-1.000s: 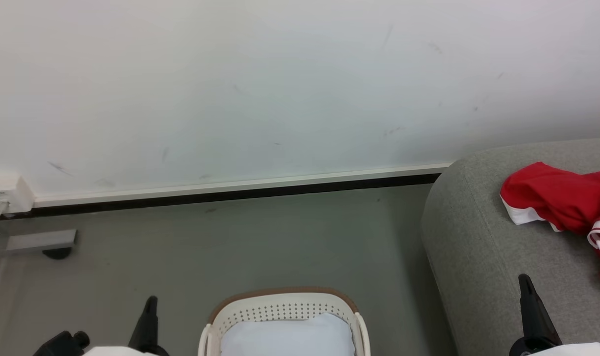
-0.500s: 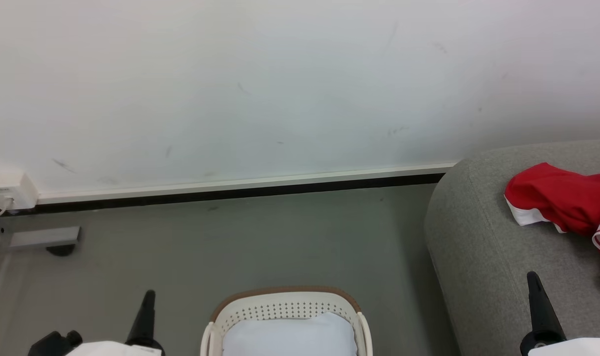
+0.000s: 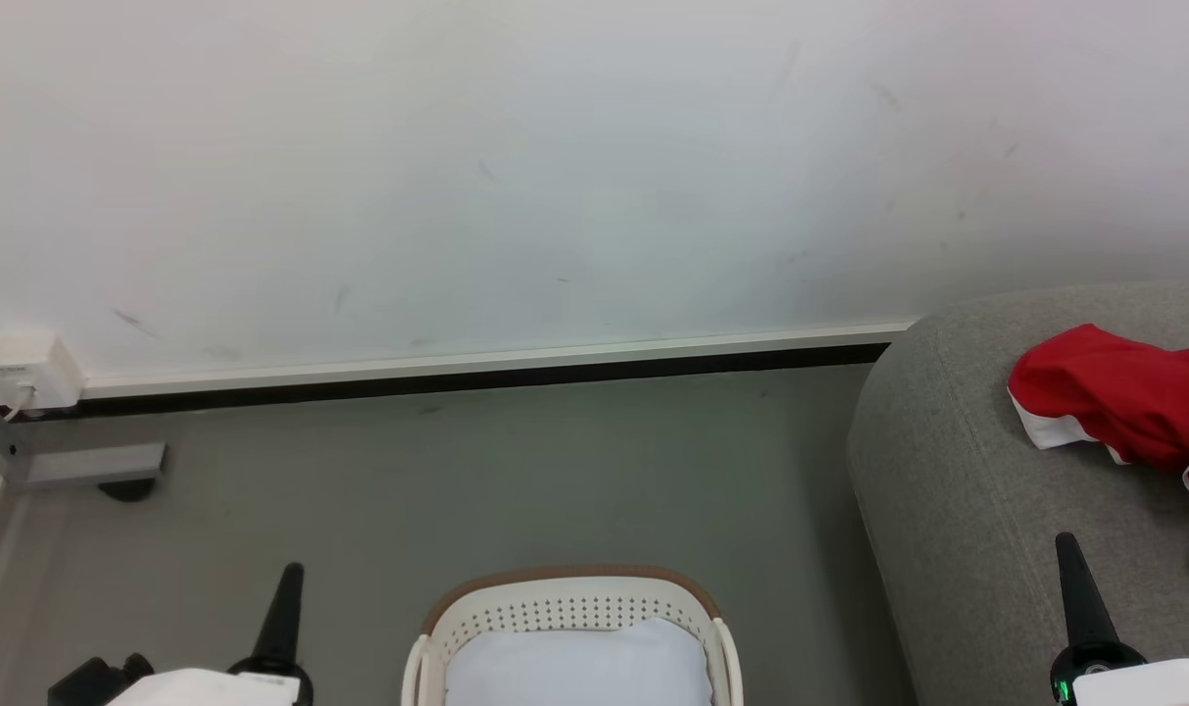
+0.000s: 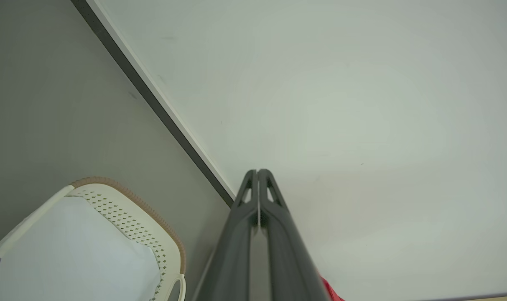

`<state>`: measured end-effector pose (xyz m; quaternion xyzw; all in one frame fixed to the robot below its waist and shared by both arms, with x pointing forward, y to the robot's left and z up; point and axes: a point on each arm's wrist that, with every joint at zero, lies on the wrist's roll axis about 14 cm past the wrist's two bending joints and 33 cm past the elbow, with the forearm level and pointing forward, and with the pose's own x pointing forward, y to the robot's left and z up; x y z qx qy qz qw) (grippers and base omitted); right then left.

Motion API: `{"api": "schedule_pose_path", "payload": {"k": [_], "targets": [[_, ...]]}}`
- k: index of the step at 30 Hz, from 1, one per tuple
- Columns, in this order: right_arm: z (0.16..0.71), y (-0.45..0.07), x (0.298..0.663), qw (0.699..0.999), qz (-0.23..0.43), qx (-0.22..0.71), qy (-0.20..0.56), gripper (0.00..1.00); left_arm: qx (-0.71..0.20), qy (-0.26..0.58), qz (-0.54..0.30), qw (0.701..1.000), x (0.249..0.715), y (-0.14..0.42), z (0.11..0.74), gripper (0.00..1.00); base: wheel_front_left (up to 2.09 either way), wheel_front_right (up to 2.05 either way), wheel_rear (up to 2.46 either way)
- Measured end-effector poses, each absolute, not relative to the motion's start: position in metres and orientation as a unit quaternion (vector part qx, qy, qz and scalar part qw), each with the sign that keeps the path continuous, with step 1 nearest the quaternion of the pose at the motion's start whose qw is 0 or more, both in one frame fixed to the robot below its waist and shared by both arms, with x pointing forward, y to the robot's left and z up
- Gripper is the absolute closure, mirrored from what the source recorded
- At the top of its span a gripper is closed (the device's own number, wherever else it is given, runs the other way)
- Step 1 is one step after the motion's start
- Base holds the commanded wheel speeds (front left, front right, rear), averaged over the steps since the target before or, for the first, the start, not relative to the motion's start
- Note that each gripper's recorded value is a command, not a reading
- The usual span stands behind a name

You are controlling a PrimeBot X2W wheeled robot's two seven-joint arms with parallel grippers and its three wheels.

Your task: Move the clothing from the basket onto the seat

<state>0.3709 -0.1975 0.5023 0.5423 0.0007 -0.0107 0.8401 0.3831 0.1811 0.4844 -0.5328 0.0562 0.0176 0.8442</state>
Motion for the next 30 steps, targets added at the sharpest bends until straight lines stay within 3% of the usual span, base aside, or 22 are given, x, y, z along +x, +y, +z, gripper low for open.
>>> {"api": "schedule_pose_path", "payload": {"k": [30], "targets": [[0.502, -0.199, 0.380, 0.769, -0.009, 0.639, 0.005, 1.00, -0.639, 0.031, 0.013, 0.769, 0.386, 0.190, 0.495, 1.00, 0.00, 0.00, 0.00]]}}
